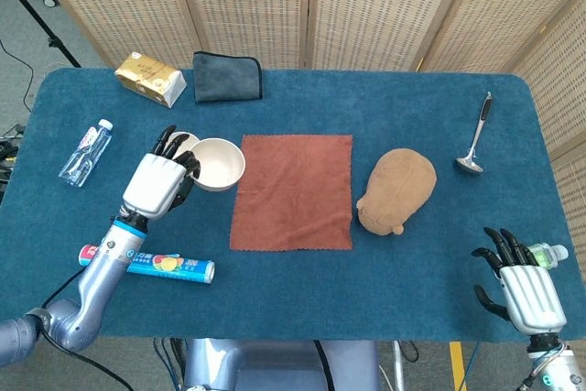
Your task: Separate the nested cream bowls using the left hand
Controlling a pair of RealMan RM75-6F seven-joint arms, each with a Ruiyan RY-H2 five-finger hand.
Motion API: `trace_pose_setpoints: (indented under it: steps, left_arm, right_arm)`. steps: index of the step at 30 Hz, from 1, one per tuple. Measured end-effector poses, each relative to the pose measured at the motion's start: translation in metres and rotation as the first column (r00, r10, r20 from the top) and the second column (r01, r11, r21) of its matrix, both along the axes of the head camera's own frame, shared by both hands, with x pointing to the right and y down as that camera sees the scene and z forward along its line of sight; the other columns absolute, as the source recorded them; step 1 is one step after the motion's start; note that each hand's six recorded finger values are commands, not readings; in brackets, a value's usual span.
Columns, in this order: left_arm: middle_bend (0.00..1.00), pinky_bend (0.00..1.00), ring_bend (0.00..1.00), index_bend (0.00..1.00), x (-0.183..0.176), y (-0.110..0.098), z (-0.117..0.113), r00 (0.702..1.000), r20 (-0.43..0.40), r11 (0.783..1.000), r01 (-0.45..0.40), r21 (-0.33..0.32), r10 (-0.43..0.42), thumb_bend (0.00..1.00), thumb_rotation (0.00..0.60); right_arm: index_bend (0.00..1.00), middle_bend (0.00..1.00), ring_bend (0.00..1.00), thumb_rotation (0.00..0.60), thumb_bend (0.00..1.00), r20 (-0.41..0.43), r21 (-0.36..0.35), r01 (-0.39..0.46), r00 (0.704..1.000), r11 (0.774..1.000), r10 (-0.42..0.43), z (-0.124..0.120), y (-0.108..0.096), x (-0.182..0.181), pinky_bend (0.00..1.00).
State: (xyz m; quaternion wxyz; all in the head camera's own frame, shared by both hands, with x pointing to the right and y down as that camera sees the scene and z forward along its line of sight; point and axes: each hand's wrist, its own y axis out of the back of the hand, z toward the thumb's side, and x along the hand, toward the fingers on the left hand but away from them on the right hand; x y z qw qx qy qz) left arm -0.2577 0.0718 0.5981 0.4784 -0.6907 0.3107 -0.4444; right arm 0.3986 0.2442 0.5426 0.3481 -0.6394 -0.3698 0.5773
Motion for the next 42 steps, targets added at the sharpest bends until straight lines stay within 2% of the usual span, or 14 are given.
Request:
trace_pose_setpoints:
  steps: [5, 11, 27, 32, 42]
  left_arm:
    - [0.49, 0.03, 0.15, 0.61, -0.014, 0.014, -0.010, 1.000, 0.014, 1.000, 0.015, -0.008, -0.015, 0.48, 0.600]
    - [0.49, 0.03, 0.15, 0.61, -0.037, 0.041, -0.021, 0.999, 0.026, 0.999, 0.037, -0.032, -0.036, 0.48, 0.600]
    - [0.49, 0.03, 0.15, 0.61, -0.062, 0.082, 0.002, 0.996, 0.080, 0.994, 0.035, -0.107, -0.027, 0.48, 0.600]
    - [0.49, 0.03, 0.15, 0.61, -0.067, 0.089, 0.007, 0.995, 0.098, 0.993, 0.030, -0.113, -0.019, 0.48, 0.600]
    - [0.49, 0.03, 0.15, 0.61, -0.084, 0.089, 0.012, 0.991, 0.132, 0.993, 0.052, -0.110, -0.038, 0.48, 0.600]
  right_arm:
    - [0.31, 0.09, 0.01, 0.600, 0.36, 0.001, 0.017, 0.004, 1.000, 1.000, -0.004, -0.011, 0.003, -0.002, 0.17]
    - [0.31, 0.09, 0.01, 0.600, 0.36, 0.005, 0.024, 0.008, 1.000, 1.000, -0.008, -0.019, 0.005, -0.003, 0.17]
    - [0.31, 0.09, 0.01, 0.600, 0.36, 0.001, 0.029, -0.001, 1.000, 1.000, 0.001, -0.020, 0.004, 0.000, 0.17]
    - [0.31, 0.09, 0.01, 0.600, 0.36, -0.001, 0.028, -0.001, 1.000, 1.000, 0.002, -0.020, 0.004, 0.001, 0.17]
    - [0.31, 0.09, 0.01, 0.600, 0.36, -0.004, 0.020, 0.003, 1.000, 1.000, -0.003, -0.017, 0.005, -0.001, 0.17]
